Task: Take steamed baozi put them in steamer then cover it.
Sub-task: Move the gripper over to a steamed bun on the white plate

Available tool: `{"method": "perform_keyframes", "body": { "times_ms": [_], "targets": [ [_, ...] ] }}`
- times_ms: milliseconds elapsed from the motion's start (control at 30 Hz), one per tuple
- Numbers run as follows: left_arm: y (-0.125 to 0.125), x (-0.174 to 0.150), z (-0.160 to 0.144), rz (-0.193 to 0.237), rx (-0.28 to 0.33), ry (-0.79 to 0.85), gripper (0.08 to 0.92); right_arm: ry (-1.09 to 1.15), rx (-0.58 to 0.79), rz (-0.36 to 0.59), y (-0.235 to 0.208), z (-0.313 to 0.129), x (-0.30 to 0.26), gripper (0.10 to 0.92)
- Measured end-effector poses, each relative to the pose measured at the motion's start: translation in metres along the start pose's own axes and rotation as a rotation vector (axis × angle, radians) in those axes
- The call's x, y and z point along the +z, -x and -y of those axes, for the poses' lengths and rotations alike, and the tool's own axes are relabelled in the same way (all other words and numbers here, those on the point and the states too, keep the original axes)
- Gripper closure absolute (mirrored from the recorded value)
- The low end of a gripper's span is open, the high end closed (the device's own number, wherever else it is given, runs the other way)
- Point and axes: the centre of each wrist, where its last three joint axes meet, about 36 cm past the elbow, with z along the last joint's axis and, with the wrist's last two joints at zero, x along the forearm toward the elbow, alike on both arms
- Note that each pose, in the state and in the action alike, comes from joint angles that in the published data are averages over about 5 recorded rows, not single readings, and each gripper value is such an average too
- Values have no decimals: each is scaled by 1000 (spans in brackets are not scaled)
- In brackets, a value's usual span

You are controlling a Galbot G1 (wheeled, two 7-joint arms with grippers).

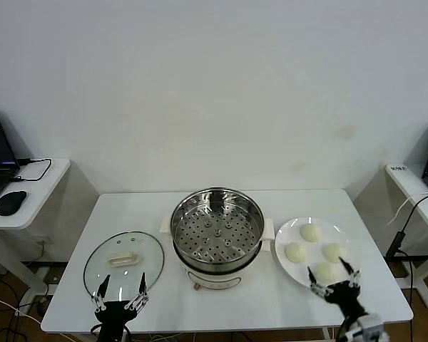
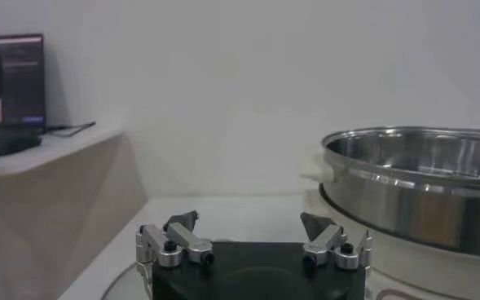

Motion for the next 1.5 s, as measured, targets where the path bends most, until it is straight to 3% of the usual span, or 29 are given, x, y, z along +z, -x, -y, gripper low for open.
{"method": "perform_keyframes", "body": {
  "times_ms": [400,733,1100,1500],
  "targets": [
    [0,1,-2,25,-17,30,177,-451,-203,-54,71,96,-12,200],
    [0,6,-3,47,-28,48,177,-585,-465,-175,146,147,-29,200],
    [1,11,-9,61,-42,72,177,-642,-752,-284,220,164,-43,200],
    [4,12,-14,74,-53,85,177,-713,-915,-354,284,148,-57,200]
  ]
}}
